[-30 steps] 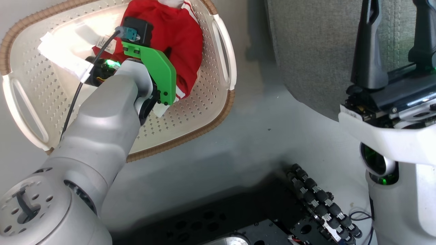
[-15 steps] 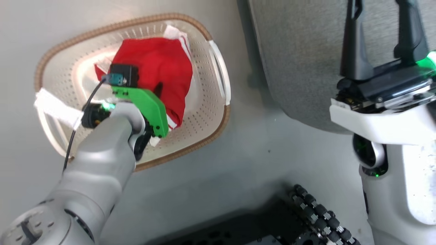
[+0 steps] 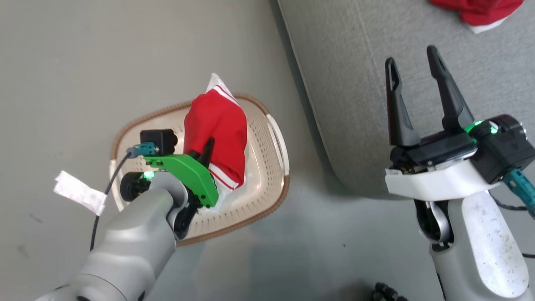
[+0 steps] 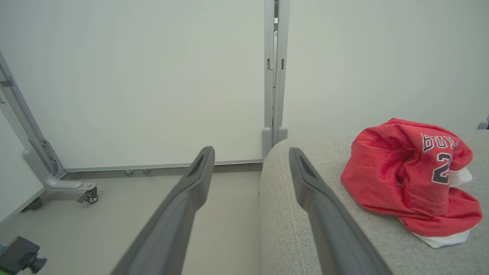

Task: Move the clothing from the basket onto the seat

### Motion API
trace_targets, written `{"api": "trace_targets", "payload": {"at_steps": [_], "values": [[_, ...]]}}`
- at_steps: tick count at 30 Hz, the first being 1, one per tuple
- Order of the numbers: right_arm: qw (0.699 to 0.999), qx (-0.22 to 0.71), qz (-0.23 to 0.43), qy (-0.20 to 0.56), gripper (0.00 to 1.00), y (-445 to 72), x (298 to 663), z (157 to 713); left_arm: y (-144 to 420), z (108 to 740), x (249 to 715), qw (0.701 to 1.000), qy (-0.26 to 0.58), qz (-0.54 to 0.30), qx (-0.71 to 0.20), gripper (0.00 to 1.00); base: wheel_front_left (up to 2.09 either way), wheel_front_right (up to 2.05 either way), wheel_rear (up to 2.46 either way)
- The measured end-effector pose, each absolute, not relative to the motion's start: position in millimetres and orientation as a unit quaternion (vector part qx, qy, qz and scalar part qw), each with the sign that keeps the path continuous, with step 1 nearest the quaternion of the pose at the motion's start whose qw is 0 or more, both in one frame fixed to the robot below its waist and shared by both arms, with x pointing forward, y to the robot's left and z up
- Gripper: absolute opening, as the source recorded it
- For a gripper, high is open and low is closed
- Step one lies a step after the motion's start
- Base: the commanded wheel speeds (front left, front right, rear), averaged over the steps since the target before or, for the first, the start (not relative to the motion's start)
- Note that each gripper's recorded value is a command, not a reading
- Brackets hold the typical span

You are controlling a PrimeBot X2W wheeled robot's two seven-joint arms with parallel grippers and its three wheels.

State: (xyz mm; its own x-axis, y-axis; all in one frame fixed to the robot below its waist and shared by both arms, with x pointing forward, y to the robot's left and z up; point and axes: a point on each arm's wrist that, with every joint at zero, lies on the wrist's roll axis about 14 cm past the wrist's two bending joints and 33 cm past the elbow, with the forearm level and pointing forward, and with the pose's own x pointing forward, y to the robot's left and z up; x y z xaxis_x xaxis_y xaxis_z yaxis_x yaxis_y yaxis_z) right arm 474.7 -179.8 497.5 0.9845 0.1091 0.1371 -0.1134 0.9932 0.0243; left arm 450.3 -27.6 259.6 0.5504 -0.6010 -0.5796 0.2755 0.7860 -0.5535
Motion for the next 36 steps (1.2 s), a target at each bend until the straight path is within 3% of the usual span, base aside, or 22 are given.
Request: {"api": "trace_targets", "payload": {"at_steps": [9,18,36], "values": [[0.992,0.033,0.058,-0.103,1.00,-174.3,438.3,538.6,-8.8,385.8,491.1,0.906,0.232,-0.253,-0.249,0.00,0.00,0.00,0.00],[0.987,0.050,0.066,-0.135,1.00,-164.0,403.2,568.8,11.6,493.4,477.4,0.922,0.080,-0.256,-0.280,0.00,0.00,0.00,0.00],[0.982,0.053,0.076,-0.168,1.00,-158.2,368.7,592.1,36.7,657.8,426.7,0.895,-0.179,-0.269,-0.306,0.00,0.00,0.00,0.00]]}}
